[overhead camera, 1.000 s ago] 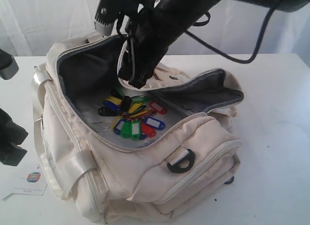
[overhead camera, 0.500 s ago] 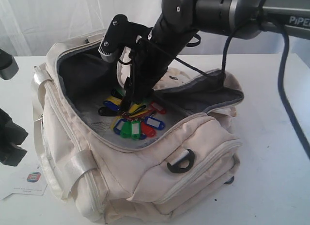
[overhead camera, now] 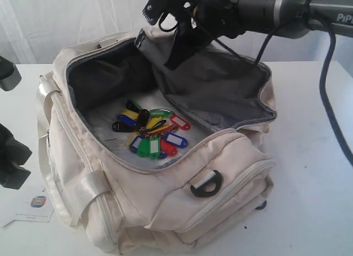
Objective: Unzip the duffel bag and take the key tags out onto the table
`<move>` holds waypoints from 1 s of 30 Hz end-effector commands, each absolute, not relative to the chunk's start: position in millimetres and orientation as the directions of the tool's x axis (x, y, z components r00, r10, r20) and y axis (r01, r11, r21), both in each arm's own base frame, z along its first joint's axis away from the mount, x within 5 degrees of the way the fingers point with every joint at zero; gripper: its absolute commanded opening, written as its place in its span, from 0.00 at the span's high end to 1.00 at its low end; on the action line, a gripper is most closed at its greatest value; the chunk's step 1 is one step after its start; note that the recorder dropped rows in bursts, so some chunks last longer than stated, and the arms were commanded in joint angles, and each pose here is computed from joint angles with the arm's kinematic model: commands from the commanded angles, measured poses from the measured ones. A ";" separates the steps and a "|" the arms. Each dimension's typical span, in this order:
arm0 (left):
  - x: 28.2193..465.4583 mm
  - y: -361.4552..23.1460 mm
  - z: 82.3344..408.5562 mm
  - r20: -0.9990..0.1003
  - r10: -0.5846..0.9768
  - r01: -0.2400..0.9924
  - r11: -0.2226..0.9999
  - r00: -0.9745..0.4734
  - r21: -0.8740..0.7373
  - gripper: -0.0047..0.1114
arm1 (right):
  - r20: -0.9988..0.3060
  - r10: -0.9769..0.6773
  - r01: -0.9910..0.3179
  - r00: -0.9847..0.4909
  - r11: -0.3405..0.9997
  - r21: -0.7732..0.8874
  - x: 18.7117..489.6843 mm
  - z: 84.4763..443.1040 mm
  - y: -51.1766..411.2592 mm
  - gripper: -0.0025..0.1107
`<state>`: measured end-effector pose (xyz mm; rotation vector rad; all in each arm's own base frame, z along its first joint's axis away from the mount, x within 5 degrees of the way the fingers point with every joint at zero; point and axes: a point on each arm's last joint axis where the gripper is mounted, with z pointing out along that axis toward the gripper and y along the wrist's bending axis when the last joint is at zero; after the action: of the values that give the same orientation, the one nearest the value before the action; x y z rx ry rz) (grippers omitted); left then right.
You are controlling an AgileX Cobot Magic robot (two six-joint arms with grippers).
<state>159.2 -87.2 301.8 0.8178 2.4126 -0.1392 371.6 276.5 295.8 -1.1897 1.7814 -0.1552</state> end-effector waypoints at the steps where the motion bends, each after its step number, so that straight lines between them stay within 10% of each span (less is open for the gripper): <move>1: 155.6 -87.7 301.4 -0.555 0.516 0.588 0.807 -0.653 0.059 0.96 | -0.712 -0.685 -0.567 -0.153 0.651 -0.504 401.1 297.9 242.7 0.98; 11: 155.6 -87.8 301.4 -0.555 0.515 0.588 0.807 -0.653 0.057 0.96 | -0.687 -0.650 -0.533 -0.325 0.726 -0.435 435.5 245.6 213.0 0.97; 18: 155.6 -87.8 301.4 -0.555 0.515 0.588 0.807 -0.653 0.057 0.96 | -0.669 -0.625 -0.524 -0.403 0.757 -0.391 437.9 226.5 212.9 0.70; 22: 155.6 -87.8 301.4 -0.555 0.515 0.588 0.807 -0.653 0.057 0.96 | -0.692 -0.612 -0.510 -0.383 0.764 -0.394 433.1 246.1 211.2 0.52; 30: 155.9 -87.9 301.6 -0.558 0.514 0.587 0.807 -0.651 0.058 0.96 | -0.770 -0.540 -0.430 -0.340 0.818 -0.383 398.4 334.0 193.0 0.49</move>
<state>158.7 -88.2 301.8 0.8099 2.4169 -0.1598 415.0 202.5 297.7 -0.7807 2.0063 -0.1416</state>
